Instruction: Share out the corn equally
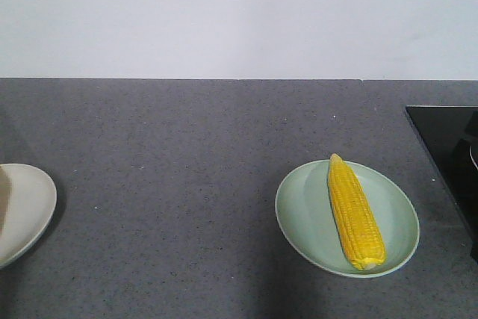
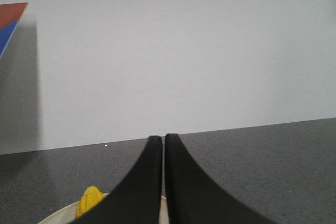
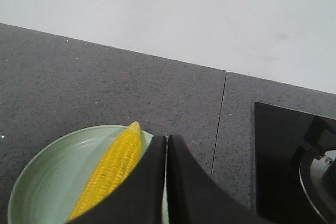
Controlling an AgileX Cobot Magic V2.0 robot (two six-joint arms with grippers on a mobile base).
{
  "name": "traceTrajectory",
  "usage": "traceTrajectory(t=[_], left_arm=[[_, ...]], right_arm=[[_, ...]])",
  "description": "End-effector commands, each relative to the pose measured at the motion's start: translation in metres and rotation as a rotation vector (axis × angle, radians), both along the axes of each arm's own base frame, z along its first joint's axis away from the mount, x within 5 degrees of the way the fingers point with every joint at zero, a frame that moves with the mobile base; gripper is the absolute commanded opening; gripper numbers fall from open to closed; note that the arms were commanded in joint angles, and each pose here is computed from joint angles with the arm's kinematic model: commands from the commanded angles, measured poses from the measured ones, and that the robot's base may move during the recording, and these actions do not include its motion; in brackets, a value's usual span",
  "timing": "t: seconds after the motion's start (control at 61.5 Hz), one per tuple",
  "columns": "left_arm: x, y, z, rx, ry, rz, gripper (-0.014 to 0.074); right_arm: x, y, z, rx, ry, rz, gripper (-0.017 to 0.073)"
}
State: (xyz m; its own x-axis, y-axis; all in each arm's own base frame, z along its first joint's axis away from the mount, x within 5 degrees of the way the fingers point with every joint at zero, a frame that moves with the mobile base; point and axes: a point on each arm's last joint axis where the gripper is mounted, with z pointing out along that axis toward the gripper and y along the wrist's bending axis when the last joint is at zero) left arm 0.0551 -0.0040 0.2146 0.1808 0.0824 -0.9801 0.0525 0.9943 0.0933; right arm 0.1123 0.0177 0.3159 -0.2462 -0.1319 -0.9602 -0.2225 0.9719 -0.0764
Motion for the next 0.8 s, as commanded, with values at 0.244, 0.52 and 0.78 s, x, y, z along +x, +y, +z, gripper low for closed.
traceTrajectory(t=[0.244,0.52,0.78], left_arm=[[-0.0022,0.0008,0.0041,-0.016,-0.084,0.011,-0.0007],[-0.0022,0.0008,0.0041,-0.016,-0.084,0.011,-0.0007],[-0.0022,0.0008,0.0041,-0.016,-0.084,0.011,-0.0007]], right_arm=[[0.0013,-0.0029,0.0134,0.010,-0.079,-0.035,-0.0010],[0.0013,-0.0029,0.0134,0.010,-0.079,-0.035,-0.0010],[0.0013,-0.0029,0.0134,0.010,-0.079,-0.035,-0.0010]])
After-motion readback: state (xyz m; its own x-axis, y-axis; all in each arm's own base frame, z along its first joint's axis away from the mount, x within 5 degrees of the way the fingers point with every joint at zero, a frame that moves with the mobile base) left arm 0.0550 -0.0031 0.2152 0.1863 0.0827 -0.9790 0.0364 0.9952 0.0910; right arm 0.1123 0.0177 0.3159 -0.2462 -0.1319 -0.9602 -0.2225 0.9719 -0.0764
